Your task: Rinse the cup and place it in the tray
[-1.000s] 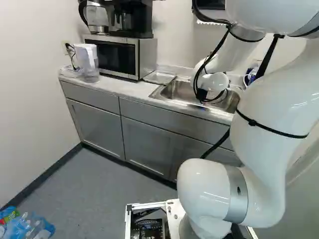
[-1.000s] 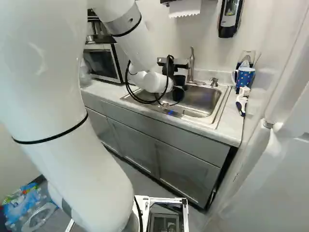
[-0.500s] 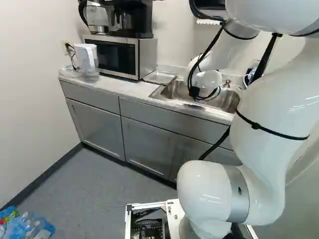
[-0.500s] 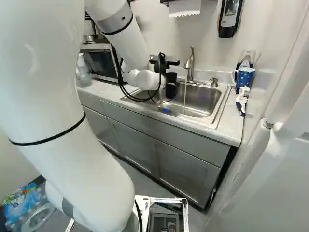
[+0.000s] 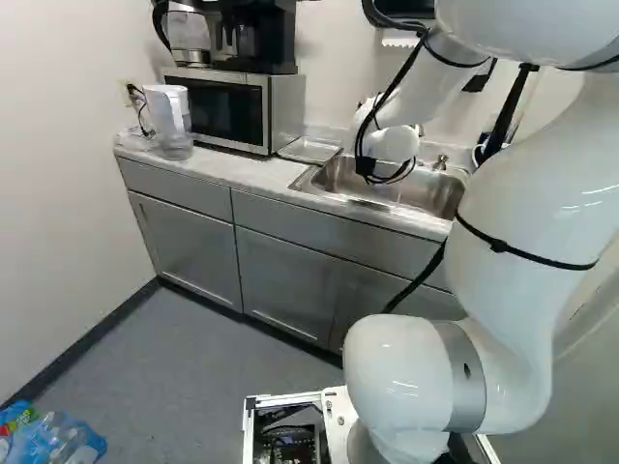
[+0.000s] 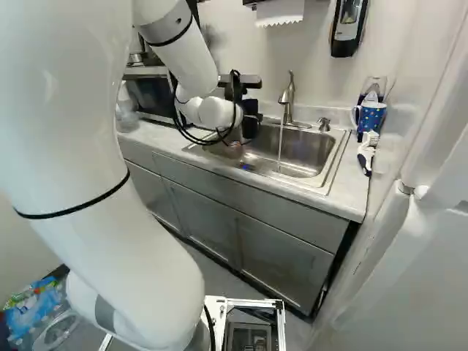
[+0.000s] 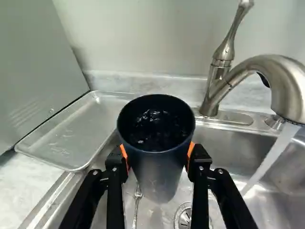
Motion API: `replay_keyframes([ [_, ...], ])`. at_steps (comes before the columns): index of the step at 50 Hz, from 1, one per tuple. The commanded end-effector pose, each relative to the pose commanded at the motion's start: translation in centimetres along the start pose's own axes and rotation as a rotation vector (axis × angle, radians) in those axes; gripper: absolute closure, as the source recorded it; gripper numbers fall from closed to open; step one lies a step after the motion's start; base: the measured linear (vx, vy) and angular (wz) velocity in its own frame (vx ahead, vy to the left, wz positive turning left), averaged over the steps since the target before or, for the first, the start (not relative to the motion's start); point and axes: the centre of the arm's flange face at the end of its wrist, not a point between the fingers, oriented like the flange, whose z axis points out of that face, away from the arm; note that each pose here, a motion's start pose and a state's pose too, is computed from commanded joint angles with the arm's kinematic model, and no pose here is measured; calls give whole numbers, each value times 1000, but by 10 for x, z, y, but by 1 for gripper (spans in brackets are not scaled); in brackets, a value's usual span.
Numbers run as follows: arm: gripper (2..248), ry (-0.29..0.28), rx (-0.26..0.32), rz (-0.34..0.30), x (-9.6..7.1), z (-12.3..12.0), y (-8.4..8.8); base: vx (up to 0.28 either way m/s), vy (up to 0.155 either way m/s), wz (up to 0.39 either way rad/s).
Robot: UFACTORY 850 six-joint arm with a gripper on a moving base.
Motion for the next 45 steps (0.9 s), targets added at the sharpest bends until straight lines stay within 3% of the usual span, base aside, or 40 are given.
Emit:
replay_keyframes([
  [15,124,1,26,-7,16,9,-15,0,0,0],
  [45,124,4,29,-5,41,-6,-16,0,0,0],
])
